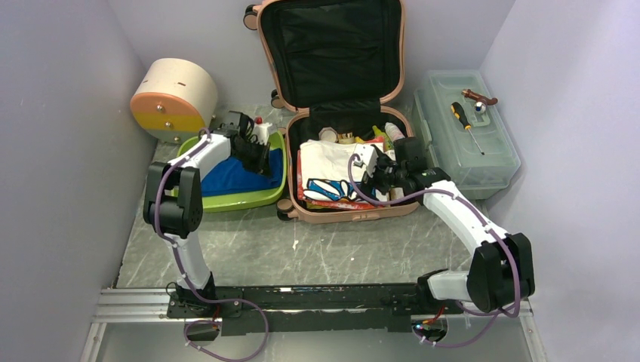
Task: Open, take out, and arrange the luggage
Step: Adjust the clothes in the bin, then pick up the clothes from the opened luggage, then pass from the right arm to the left
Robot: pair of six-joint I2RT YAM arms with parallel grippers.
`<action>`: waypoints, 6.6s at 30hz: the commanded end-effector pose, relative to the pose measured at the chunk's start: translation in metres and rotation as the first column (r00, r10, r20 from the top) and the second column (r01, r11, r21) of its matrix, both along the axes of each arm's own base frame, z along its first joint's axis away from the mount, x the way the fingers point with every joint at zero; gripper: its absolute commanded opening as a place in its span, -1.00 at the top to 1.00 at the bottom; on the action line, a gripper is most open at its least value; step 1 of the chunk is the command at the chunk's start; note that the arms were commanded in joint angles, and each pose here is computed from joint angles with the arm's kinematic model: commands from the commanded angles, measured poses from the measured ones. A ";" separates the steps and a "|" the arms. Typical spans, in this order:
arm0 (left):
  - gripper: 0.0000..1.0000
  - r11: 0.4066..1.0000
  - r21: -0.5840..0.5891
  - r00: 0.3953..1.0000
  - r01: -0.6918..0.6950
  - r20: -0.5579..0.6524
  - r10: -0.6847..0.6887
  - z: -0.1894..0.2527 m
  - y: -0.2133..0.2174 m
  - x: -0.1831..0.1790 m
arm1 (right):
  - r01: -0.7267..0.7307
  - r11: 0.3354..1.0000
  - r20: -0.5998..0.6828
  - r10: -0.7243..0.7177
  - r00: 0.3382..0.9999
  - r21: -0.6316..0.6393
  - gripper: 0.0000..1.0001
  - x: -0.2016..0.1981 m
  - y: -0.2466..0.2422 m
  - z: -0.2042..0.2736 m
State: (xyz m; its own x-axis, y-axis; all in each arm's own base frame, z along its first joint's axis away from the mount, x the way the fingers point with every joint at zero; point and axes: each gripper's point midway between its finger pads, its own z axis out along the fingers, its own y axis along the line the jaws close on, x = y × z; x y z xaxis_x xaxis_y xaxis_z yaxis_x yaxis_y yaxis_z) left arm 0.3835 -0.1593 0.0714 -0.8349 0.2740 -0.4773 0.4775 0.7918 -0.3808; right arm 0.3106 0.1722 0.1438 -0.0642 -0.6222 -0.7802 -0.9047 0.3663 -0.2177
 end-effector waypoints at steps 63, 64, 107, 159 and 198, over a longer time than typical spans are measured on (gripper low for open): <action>-0.96 0.920 -0.362 0.973 -0.150 0.113 0.203 0.162 -0.046 0.037 | -0.203 0.979 0.164 0.206 0.965 -0.033 0.71 0.018 0.143 0.033; -0.96 0.921 -0.364 0.974 -0.140 0.114 0.193 0.164 -0.050 0.035 | -0.209 0.978 0.152 0.210 0.966 -0.023 0.59 0.017 0.142 0.035; -0.94 0.935 -0.352 0.993 -0.051 0.084 0.086 0.146 -0.098 0.006 | -0.212 0.975 0.037 0.210 0.977 0.071 0.62 0.019 0.141 0.029; -0.99 0.752 -0.490 0.835 -0.441 -0.532 0.143 0.115 -0.134 0.000 | -0.154 0.984 0.154 0.139 0.978 0.093 1.00 0.037 0.092 0.069; -0.54 0.778 -0.467 0.809 -0.419 -0.582 0.087 0.074 -0.164 -0.010 | -0.325 0.934 0.081 0.317 0.945 0.145 0.08 0.003 0.110 0.065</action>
